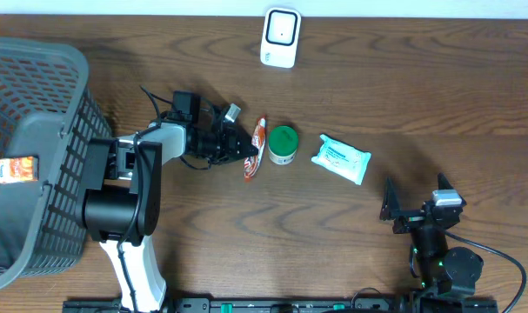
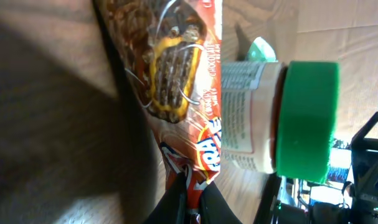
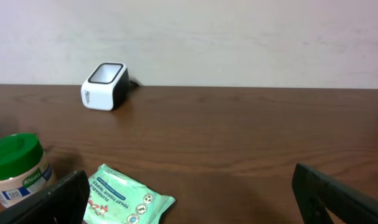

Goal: Scan the item barcode
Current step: 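Carry the chocolate bar past the scanner and place it left of jar, then return the left gripper into the basket above the Kleenex pack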

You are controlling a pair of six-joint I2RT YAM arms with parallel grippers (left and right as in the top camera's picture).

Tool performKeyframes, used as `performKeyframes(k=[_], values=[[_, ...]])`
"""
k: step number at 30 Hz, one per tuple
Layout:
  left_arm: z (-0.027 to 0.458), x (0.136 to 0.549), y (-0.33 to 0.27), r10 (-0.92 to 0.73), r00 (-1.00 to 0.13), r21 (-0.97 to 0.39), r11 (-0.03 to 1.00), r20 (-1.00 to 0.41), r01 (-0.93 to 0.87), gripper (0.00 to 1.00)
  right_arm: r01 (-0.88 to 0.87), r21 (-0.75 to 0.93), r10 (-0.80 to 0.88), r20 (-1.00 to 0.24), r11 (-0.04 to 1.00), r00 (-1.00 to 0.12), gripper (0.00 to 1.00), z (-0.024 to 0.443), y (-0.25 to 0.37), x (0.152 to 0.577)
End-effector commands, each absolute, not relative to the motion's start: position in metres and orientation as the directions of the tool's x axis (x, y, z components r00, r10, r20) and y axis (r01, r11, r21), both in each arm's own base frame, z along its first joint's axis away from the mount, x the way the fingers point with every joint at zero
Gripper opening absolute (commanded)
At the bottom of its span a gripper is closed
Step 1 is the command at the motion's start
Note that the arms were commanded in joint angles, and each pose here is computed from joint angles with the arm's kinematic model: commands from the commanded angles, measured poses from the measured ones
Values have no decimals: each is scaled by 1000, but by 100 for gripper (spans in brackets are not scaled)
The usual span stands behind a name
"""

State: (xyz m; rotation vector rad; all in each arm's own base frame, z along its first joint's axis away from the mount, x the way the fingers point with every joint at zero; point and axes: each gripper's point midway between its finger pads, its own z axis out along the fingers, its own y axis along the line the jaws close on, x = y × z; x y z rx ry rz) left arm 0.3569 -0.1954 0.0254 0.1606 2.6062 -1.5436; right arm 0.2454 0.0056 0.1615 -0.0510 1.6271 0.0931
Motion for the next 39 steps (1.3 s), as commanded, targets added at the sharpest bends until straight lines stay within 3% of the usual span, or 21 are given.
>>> performKeyframes(k=[1, 4, 9, 14, 17, 26, 34, 39], values=[[32, 360, -199, 24, -990, -887, 442, -140, 136, 26, -91, 42, 36, -997, 995, -62, 99, 161, 7, 245], [33, 365, -200, 11, -988, -887, 439, -152, 142, 66, -91, 42, 36, -997, 995, -62, 99, 161, 7, 245], [33, 379, -198, -42, -988, -877, 468, -149, 113, 91, -91, 42, 36, -997, 995, -62, 99, 161, 7, 245], [36, 394, -188, -107, -978, -824, 559, -176, 87, 99, -91, 42, 36, -997, 995, -62, 99, 161, 7, 245], [54, 403, -183, -155, -967, -806, 587, -204, 76, 98, -91, 42, 36, -997, 995, -62, 99, 161, 7, 245], [180, 429, -164, -343, -842, -770, 625, -417, 127, 98, -91, 42, 36, -997, 995, -62, 99, 161, 7, 245], [318, 413, -123, -514, -561, -703, 687, -649, 184, 98, -91, 42, 36, -997, 995, -62, 99, 161, 7, 245], [350, 383, -51, -565, -313, -578, 814, -763, -61, 98, -91, 42, 36, -997, 995, -62, 99, 161, 7, 245]])
